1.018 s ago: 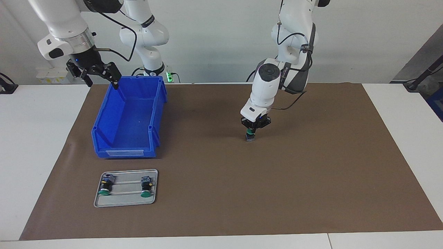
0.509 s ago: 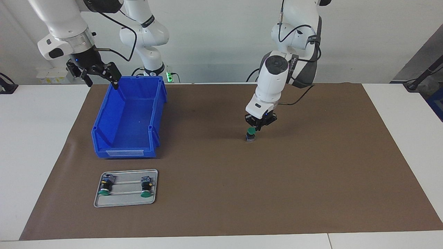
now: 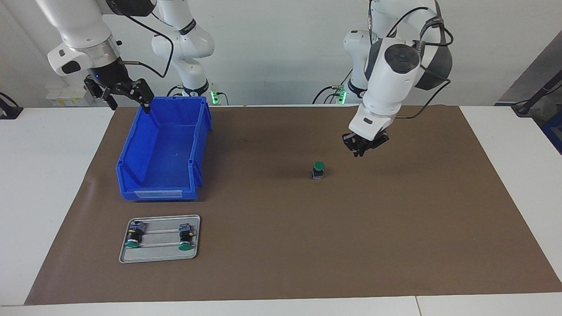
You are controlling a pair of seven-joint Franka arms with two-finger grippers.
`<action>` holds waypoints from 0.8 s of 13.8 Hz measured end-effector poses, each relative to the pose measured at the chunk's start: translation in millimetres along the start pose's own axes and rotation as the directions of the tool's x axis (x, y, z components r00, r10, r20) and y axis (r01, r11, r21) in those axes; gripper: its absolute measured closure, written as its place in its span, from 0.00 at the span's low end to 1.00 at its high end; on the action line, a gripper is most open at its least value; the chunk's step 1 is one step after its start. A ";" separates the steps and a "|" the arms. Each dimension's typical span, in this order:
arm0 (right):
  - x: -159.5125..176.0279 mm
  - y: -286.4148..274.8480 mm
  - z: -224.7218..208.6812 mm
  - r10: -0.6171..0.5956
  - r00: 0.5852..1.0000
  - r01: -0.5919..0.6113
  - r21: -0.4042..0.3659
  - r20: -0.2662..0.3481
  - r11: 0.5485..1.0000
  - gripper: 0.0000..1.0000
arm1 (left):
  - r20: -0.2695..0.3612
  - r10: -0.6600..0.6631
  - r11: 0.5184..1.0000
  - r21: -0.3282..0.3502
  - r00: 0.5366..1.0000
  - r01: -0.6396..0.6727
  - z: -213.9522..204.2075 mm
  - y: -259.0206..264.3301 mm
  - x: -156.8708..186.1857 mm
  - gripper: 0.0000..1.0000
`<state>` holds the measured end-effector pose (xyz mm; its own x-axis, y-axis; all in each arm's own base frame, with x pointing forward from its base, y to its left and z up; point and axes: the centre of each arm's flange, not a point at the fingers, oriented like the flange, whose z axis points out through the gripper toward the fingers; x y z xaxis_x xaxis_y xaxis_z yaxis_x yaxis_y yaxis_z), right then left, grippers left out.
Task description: Place and press button with both arms
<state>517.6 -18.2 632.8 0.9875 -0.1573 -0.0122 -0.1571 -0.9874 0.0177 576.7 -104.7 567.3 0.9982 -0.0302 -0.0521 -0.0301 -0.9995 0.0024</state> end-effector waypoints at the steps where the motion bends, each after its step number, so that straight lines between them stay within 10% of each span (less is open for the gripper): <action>1: 0.0 0.0 0.0 0.000 1.000 0.000 0.000 0.000 1.000 0.00 | -0.001 -0.008 1.000 -0.002 1.000 0.008 -9.9 -18.9 -5.0 0.69; 7: -3.6 -8.4 -1.7 -0.018 1.000 0.018 0.000 0.005 1.000 0.00 | -0.026 0.004 1.000 -0.009 1.000 -0.004 -50.1 -64.4 -31.5 0.01; 11: -5.9 -20.0 -2.5 -0.084 0.996 0.084 0.001 0.004 0.996 0.00 | -0.026 0.005 1.000 -0.009 1.000 -0.005 -50.2 -65.3 -32.0 0.00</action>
<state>514.9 2.5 635.0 0.9971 -0.0737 -0.0178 -0.0734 -0.9972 0.0160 549.4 -38.4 619.0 0.9990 -0.0351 -0.0260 -0.0348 -0.9993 0.0113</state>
